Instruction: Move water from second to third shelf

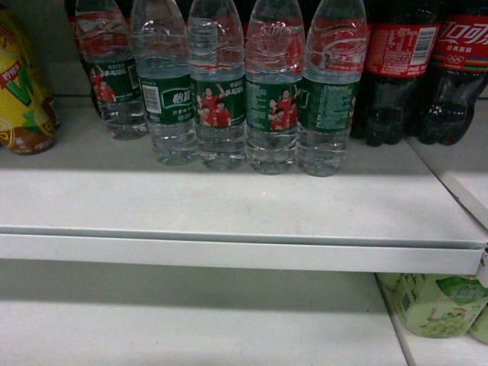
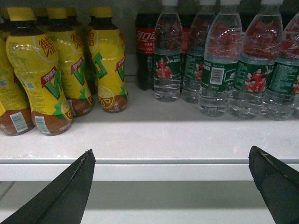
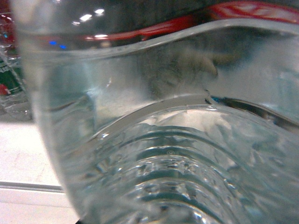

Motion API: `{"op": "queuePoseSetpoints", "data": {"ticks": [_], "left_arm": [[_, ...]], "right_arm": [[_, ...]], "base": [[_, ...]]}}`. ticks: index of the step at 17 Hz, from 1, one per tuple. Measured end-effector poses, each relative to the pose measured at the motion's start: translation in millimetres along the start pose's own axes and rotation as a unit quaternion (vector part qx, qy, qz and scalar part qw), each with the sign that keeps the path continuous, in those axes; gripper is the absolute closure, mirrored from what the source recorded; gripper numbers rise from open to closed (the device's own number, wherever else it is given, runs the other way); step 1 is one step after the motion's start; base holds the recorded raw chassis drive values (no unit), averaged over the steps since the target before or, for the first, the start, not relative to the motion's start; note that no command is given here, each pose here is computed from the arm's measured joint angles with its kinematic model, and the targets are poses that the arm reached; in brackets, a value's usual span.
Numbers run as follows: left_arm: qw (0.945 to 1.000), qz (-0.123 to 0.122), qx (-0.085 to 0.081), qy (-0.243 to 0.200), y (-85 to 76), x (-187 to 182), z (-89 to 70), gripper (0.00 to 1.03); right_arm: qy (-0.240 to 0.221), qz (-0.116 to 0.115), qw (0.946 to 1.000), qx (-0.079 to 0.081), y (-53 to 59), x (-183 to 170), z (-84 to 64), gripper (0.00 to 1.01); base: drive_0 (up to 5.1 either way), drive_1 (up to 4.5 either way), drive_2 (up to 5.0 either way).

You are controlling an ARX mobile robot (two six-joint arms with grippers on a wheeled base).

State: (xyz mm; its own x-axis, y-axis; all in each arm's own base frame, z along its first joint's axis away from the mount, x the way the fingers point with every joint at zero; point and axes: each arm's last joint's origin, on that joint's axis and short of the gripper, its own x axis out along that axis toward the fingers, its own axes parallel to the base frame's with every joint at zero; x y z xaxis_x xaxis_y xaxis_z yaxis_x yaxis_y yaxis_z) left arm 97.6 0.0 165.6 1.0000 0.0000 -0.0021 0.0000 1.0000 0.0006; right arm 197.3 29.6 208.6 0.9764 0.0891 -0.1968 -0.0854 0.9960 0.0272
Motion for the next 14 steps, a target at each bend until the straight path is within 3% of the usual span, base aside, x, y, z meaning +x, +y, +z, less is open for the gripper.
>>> {"op": "queuePoseSetpoints", "data": {"ticks": [3, 6, 14], "left_arm": [[1.0, 0.0, 0.0, 0.0, 0.0, 0, 0.0, 0.05], [1.0, 0.0, 0.0, 0.0, 0.0, 0, 0.0, 0.05], [1.0, 0.0, 0.0, 0.0, 0.0, 0, 0.0, 0.05]], "right_arm": [[-0.012, -0.03, 0.9995, 0.002, -12.2, -19, 4.5, 0.6], [-0.017, -0.036, 0.9992, 0.002, -14.2, -22, 6.1, 0.6], [-0.033, -0.089, 0.9955, 0.008, -29.2, -47, 6.0, 0.6]], "base": [[0.0, 0.0, 0.0], [0.0, 0.0, 0.0], [0.0, 0.0, 0.0]]}}
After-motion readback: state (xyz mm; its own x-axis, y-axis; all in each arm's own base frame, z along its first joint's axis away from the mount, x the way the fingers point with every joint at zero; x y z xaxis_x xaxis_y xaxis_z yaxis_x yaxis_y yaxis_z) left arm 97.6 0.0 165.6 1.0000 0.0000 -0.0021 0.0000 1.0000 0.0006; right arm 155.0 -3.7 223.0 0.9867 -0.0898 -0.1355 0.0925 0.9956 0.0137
